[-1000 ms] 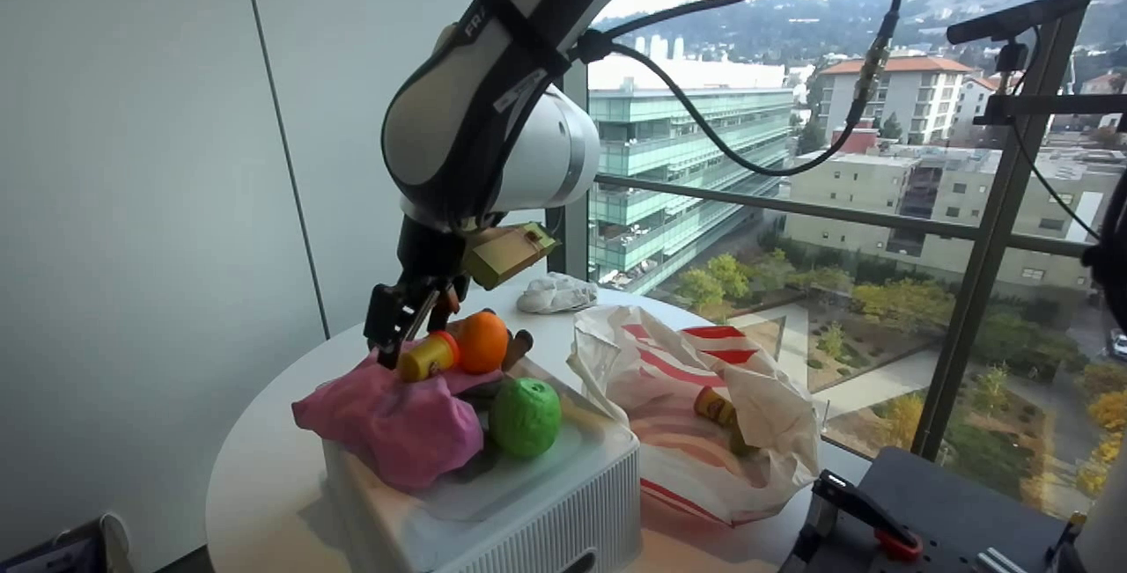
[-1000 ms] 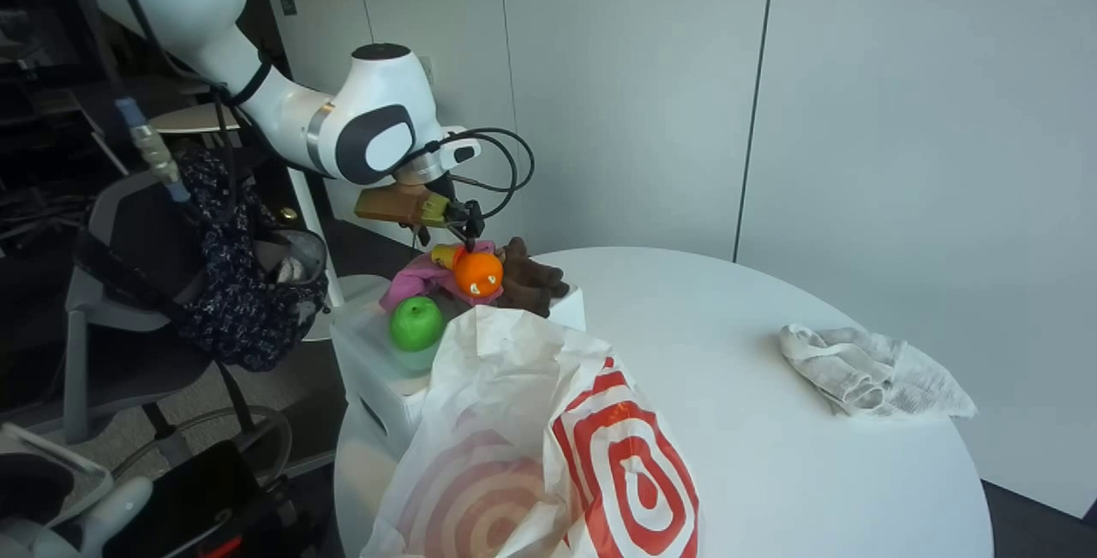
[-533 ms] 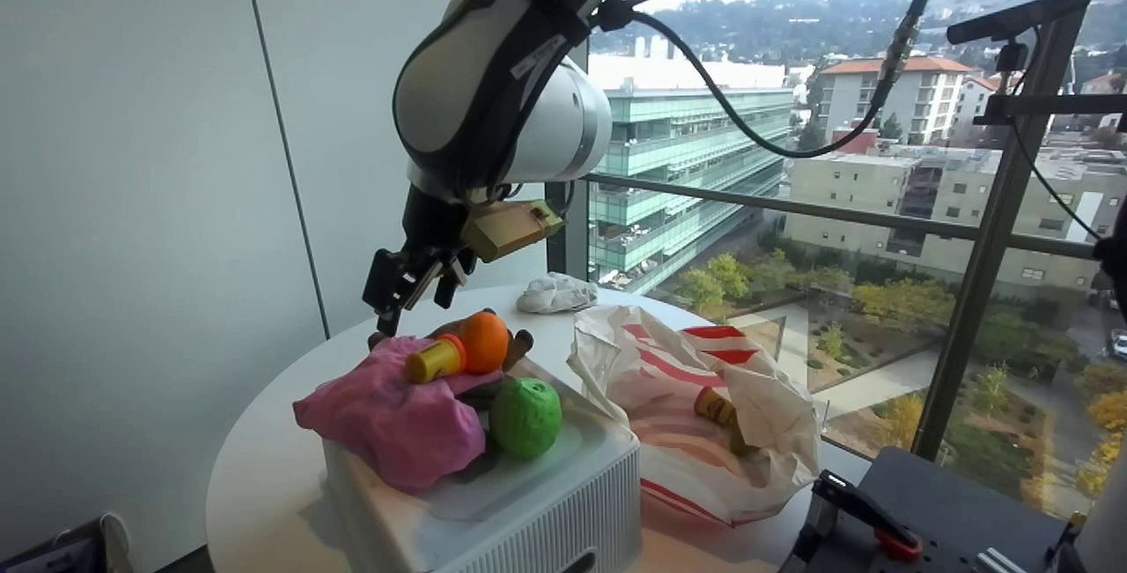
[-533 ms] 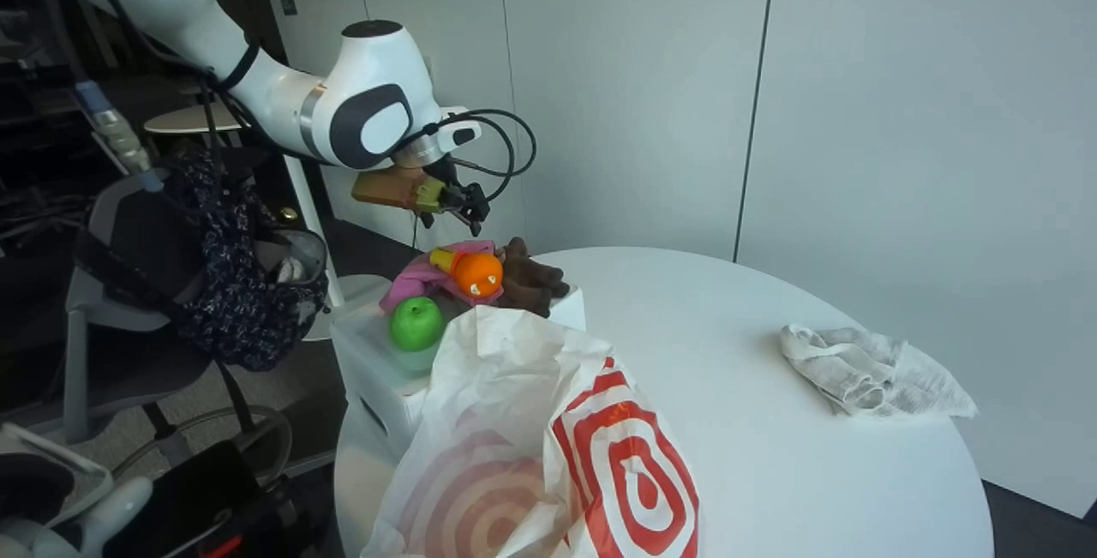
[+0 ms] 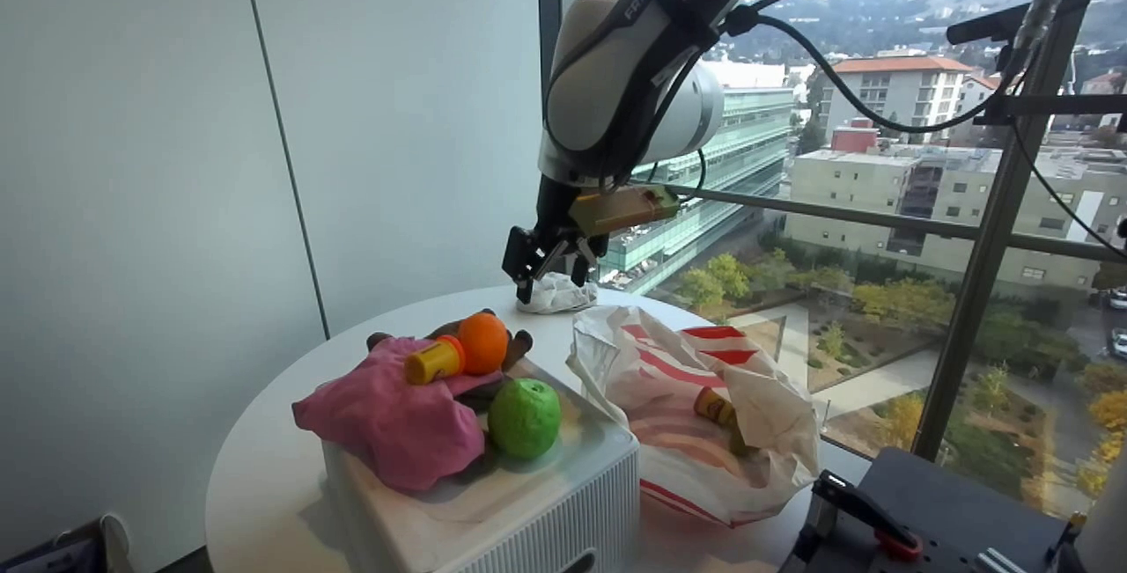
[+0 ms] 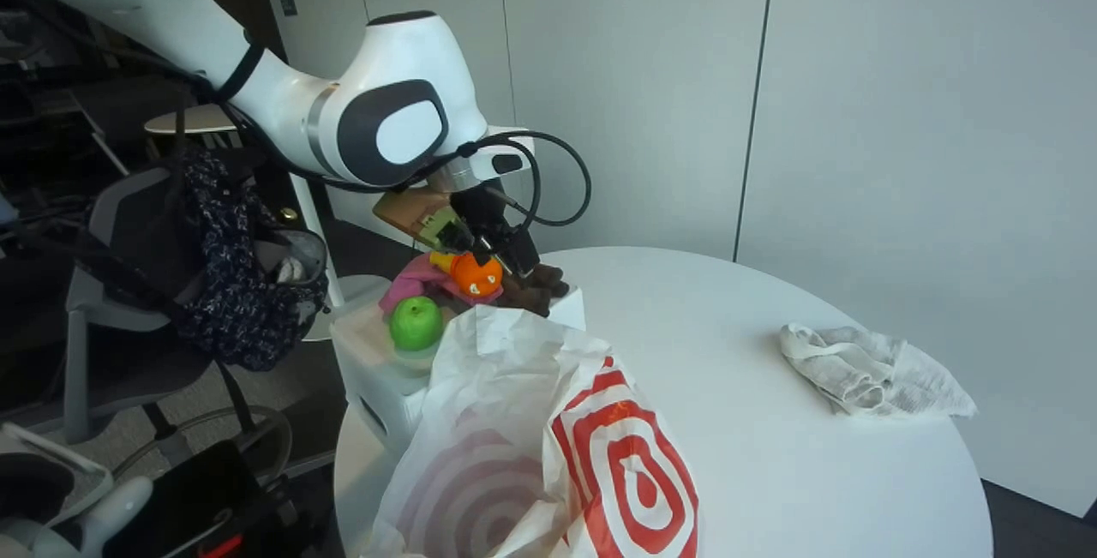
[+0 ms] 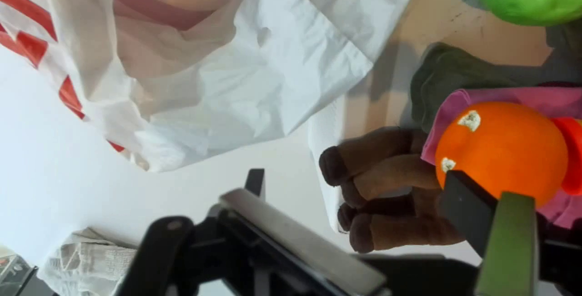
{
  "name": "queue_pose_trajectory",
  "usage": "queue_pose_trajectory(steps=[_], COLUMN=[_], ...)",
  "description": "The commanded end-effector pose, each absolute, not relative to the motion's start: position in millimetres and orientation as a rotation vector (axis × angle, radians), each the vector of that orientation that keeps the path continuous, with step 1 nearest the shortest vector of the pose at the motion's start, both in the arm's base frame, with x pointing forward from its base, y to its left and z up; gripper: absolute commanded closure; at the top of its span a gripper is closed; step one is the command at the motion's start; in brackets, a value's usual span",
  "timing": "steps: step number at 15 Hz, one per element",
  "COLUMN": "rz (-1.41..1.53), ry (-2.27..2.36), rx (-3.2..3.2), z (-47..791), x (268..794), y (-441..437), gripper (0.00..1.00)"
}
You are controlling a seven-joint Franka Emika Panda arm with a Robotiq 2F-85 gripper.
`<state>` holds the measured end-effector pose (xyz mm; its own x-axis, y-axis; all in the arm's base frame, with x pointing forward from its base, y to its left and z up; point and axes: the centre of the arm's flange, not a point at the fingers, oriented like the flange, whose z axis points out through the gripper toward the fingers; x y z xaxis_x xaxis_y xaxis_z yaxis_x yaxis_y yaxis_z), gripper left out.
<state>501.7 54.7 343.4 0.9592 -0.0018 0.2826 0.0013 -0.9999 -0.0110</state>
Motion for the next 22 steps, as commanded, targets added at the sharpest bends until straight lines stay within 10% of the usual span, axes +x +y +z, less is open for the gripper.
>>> queue_pose_trajectory(steps=[1,9,22], rz=[-0.325,0.104,-0.259], ry=[0.283,0.6,0.996], rx=[-3.166,-3.116,-3.245], z=[352.7,261.8,136.7], x=[455.0,412.9,422.8], y=[21.0,-11.6,-84.1], gripper=[0.0,0.0,0.0])
